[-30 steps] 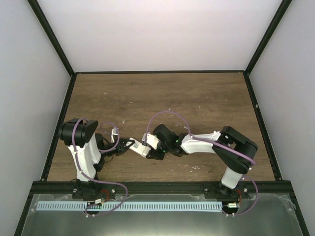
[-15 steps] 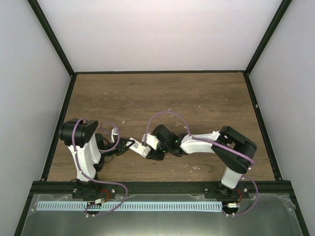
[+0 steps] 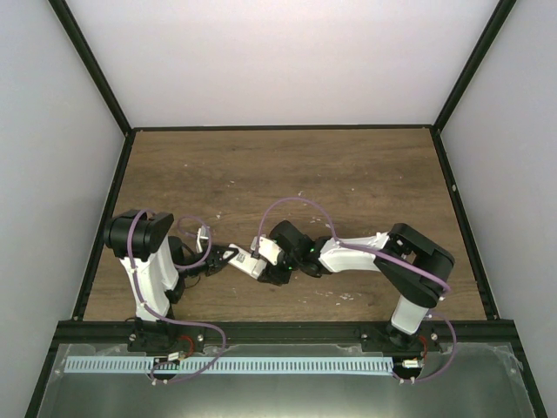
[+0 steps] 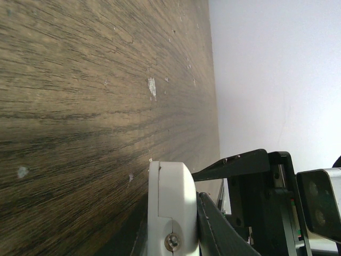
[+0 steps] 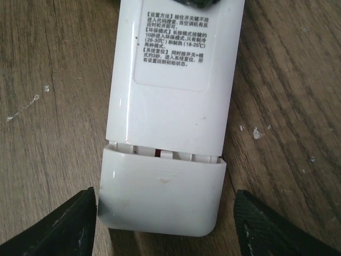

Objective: Load the batteries into the remote control

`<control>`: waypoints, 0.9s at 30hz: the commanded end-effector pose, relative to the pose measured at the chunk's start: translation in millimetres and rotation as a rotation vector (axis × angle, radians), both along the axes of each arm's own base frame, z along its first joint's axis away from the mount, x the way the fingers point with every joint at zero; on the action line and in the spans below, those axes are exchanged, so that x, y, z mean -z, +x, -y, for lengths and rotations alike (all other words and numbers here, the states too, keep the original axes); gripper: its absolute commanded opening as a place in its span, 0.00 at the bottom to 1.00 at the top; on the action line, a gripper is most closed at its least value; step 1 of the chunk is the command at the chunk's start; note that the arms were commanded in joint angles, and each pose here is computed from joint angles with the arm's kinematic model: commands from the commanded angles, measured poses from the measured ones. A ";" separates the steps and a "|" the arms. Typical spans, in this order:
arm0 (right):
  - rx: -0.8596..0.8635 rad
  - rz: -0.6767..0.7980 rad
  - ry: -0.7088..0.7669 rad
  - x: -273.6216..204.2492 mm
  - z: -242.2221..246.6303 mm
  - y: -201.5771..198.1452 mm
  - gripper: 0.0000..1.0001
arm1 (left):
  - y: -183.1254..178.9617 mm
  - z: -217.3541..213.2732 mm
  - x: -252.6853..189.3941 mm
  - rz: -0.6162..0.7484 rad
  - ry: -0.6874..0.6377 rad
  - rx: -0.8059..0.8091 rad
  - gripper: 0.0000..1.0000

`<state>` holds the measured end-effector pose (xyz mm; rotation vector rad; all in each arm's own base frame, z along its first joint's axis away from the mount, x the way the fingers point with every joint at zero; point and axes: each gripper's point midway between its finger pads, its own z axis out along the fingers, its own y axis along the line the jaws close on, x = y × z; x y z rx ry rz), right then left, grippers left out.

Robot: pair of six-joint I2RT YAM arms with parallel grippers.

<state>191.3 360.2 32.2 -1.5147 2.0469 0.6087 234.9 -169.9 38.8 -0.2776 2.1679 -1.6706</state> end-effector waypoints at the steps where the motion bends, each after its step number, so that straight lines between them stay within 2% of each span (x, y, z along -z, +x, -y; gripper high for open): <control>1: -0.032 0.039 0.064 -21.2 -10.6 -0.4 0.64 | 0.9 -1.7 -0.4 0.079 0.037 -0.009 0.00; 7: -0.059 0.032 0.087 -26.7 -12.4 -5.1 0.73 | 0.4 -1.5 -0.8 0.080 0.037 -0.008 0.00; 14: 0.028 0.099 0.109 -41.8 -8.0 10.9 0.75 | 0.4 -1.6 -1.8 0.083 0.036 -0.009 0.00; 23: 0.123 0.117 0.035 -25.5 -5.3 33.8 0.75 | 0.3 -1.5 -2.6 0.084 0.034 -0.008 0.00; 27: 0.136 0.112 0.052 -28.5 -6.1 37.7 0.75 | 1.0 -1.4 -3.6 0.089 0.033 -0.008 0.00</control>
